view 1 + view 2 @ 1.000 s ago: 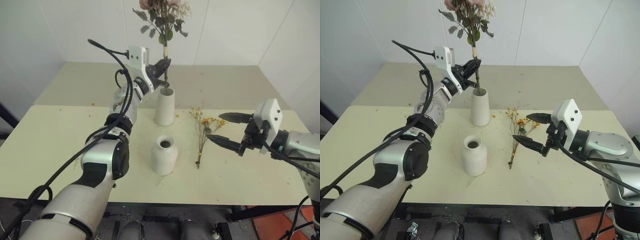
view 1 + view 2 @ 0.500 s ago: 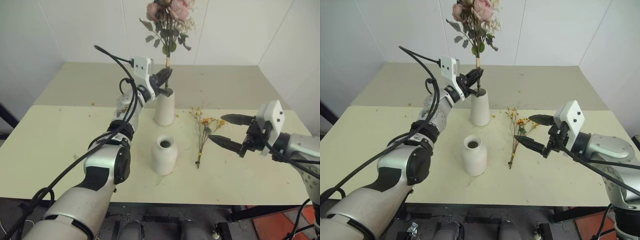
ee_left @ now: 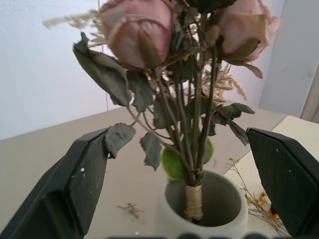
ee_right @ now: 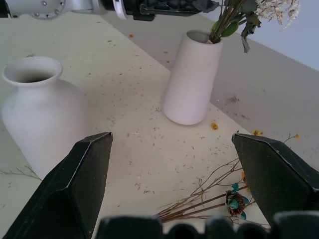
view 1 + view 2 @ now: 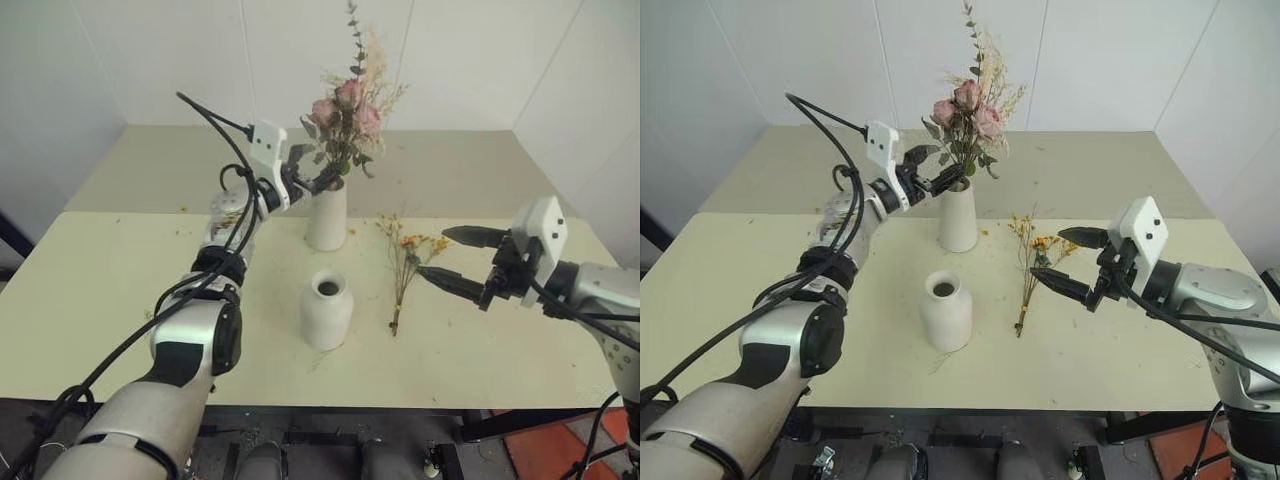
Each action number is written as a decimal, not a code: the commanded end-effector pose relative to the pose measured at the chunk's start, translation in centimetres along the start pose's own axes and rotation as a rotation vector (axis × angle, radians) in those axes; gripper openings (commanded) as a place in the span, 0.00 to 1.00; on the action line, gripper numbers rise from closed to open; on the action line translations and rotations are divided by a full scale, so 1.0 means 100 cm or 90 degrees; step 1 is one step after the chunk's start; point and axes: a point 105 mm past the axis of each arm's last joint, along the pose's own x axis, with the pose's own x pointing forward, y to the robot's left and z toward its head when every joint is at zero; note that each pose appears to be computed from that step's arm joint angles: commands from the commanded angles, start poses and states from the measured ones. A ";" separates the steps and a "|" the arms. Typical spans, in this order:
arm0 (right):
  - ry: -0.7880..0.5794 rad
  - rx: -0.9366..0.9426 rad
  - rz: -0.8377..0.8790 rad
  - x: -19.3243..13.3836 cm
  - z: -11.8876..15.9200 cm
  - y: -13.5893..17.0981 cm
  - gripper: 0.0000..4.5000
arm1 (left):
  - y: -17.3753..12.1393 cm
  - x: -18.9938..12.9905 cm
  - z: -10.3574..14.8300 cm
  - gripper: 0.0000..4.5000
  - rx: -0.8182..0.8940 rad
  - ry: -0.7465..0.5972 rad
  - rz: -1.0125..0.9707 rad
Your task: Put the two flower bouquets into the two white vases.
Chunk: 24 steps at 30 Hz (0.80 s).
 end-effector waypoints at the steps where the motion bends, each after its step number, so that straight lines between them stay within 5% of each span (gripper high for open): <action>1: 0.033 0.010 -0.012 0.002 -0.001 -0.006 1.00 | -0.006 -0.038 0.035 1.00 0.054 -0.018 -0.077; 10: 0.250 0.234 -0.042 0.022 -0.037 -0.018 1.00 | -0.048 -0.141 0.058 1.00 0.120 0.085 -0.244; 16: 0.380 0.377 -0.052 0.041 -0.054 -0.024 1.00 | -0.059 -0.168 0.065 1.00 0.099 0.122 -0.281; 24: 0.484 0.394 -0.057 0.062 -0.073 -0.018 1.00 | -0.072 -0.189 0.073 1.00 0.077 0.149 -0.324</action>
